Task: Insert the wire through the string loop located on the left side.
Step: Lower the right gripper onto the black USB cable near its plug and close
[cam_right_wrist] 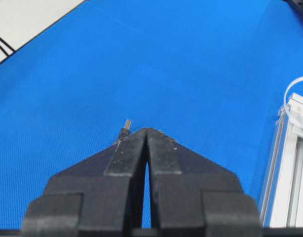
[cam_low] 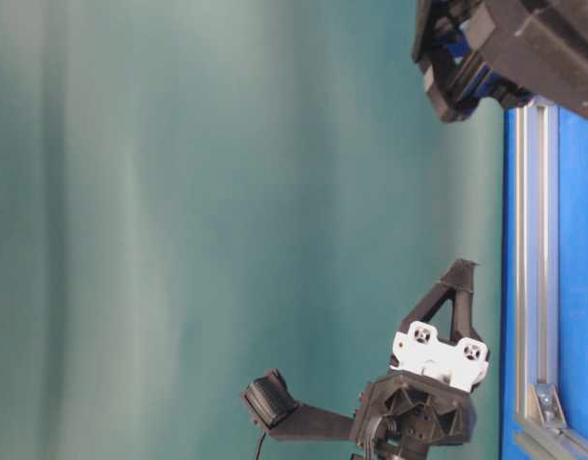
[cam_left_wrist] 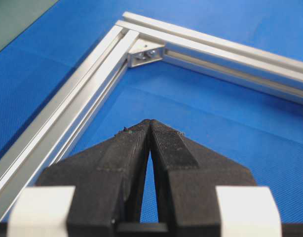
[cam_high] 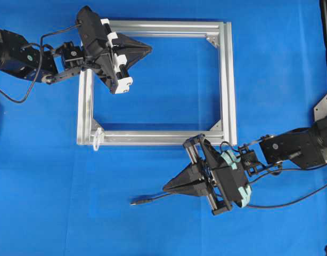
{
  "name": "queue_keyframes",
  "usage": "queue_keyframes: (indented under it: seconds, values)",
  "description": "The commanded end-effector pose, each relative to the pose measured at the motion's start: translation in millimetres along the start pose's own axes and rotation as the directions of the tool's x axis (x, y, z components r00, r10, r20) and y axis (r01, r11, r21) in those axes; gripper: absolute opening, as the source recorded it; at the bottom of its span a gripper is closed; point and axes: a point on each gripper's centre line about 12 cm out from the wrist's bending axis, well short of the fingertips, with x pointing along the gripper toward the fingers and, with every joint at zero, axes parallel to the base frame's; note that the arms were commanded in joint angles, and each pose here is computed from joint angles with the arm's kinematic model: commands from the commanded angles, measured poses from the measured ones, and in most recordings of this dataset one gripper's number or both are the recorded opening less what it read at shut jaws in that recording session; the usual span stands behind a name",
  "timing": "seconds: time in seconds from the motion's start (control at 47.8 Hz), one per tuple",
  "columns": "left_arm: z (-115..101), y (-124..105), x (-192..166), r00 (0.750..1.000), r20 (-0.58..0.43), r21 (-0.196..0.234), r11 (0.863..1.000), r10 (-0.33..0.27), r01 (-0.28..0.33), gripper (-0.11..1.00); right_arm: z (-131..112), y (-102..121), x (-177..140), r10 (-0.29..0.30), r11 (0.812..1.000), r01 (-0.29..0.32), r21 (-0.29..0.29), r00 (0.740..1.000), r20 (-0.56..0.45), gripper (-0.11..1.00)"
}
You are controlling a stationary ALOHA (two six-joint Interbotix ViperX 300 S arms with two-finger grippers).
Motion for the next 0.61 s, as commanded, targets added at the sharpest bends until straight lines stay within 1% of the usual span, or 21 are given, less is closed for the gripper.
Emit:
queue_keyframes:
  seconds: [0.0, 0.063, 0.105, 0.335, 0.544, 0.586]
  values:
    - [12.1, -4.8, -0.9, 1.0, 0.018, 0.02, 1.0, -0.021, 0.02, 0.03, 18.8, 0.8, 0.1, 0.001, 1.0, -0.002, 0.011, 0.999, 0.054, 0.01]
    - [11.7, -4.2, -1.4, 1.0, 0.013, 0.02, 1.0, -0.019, 0.019, 0.03, 19.5, 1.1, 1.7, 0.002, 1.0, -0.003, 0.017, 0.999, 0.045, 0.0]
    - [12.4, -4.3, -1.1, 1.0, 0.016, 0.02, 1.0, -0.019, 0.019, 0.03, 18.5, 0.9, 3.1, 0.002, 1.0, -0.002, 0.03, 1.0, 0.028, -0.01]
    - [13.4, -4.6, 0.0, 1.0, 0.019, 0.02, 1.0, -0.021, 0.02, 0.03, 14.7, 1.4, 4.7, 0.004, 0.997, -0.003, 0.082, 1.0, -0.009, -0.01]
    - [12.9, -4.5, -0.8, 1.0, 0.018, 0.019, 1.0, -0.021, 0.02, 0.03, 14.8, 5.5, 5.4, 0.013, 0.996, -0.012, 0.093, 1.0, -0.01, -0.01]
    - [12.9, -4.5, -0.8, 1.0, 0.018, 0.019, 1.0, -0.021, 0.02, 0.03, 14.8, 6.1, 5.4, 0.015, 0.995, -0.014, 0.096, 1.0, -0.01, 0.02]
